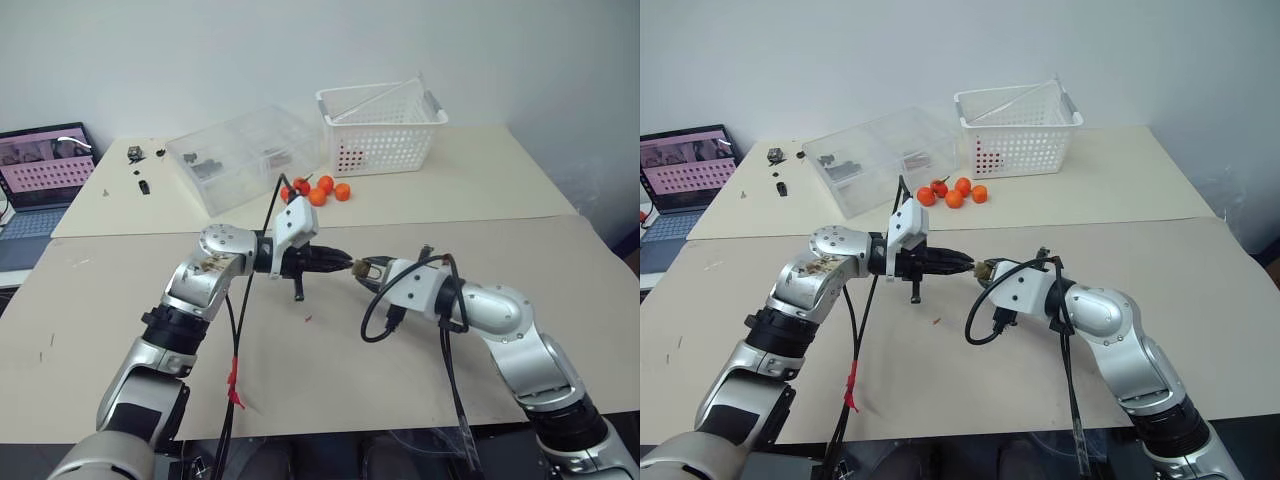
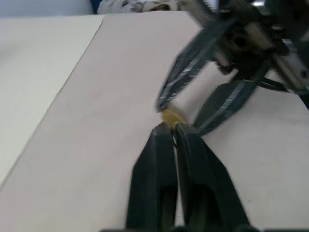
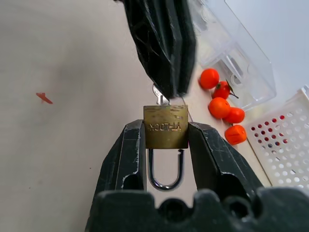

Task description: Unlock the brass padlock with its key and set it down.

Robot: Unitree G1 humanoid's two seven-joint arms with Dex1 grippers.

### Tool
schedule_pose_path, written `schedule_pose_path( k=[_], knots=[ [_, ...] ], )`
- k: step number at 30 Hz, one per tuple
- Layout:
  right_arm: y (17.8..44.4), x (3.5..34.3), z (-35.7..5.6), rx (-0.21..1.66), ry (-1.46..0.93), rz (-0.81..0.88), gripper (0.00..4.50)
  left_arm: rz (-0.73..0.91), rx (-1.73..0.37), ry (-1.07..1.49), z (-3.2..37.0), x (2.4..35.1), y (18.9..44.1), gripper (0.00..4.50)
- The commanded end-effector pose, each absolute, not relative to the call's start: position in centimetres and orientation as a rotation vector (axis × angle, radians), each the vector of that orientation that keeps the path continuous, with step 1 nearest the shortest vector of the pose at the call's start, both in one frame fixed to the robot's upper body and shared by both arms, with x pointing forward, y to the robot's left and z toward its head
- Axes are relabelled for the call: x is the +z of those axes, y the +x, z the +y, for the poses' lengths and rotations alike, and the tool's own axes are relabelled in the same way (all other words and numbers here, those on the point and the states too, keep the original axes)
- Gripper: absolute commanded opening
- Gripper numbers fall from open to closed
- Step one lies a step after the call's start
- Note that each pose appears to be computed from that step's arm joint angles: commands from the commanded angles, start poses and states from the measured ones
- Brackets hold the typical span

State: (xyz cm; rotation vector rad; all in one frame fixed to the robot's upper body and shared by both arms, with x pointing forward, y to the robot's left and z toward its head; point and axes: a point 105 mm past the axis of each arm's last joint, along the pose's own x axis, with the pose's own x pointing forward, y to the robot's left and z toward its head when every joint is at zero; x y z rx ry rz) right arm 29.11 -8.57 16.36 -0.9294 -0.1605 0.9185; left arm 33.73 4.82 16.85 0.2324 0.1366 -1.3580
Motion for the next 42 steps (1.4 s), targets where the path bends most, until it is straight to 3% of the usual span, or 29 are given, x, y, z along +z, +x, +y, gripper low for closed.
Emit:
schedule_pose_path(
  k=[1,3,6,10,31,42],
  knots=[
    [27.7,18.7,-7.0,0.962,-0.94,-0.295,0.92,0.234,-1.263,0.055,5.3,18.0,34.6,1.98],
    [27.8,18.7,-7.0,0.96,-0.94,-0.294,0.92,0.283,-1.241,-0.108,5.0,19.0,34.8,2.63],
    [27.9,18.7,-7.2,0.954,-0.945,-0.289,0.92,0.315,-1.217,-0.293,4.9,21.0,35.0,2.63],
    [28.0,18.5,-7.3,0.952,-0.946,-0.285,0.92,0.386,-1.204,-0.358,4.8,21.6,34.6,2.63],
    [29.1,17.7,-8.5,0.931,-0.97,-0.249,0.92,0.519,-1.332,-0.24,5.6,21.4,30.1,2.63],
    [29.0,18.0,-8.4,0.927,-0.973,-0.257,0.92,0.61,-1.267,-0.197,6.2,17.7,30.3,2.63]
  ],
)
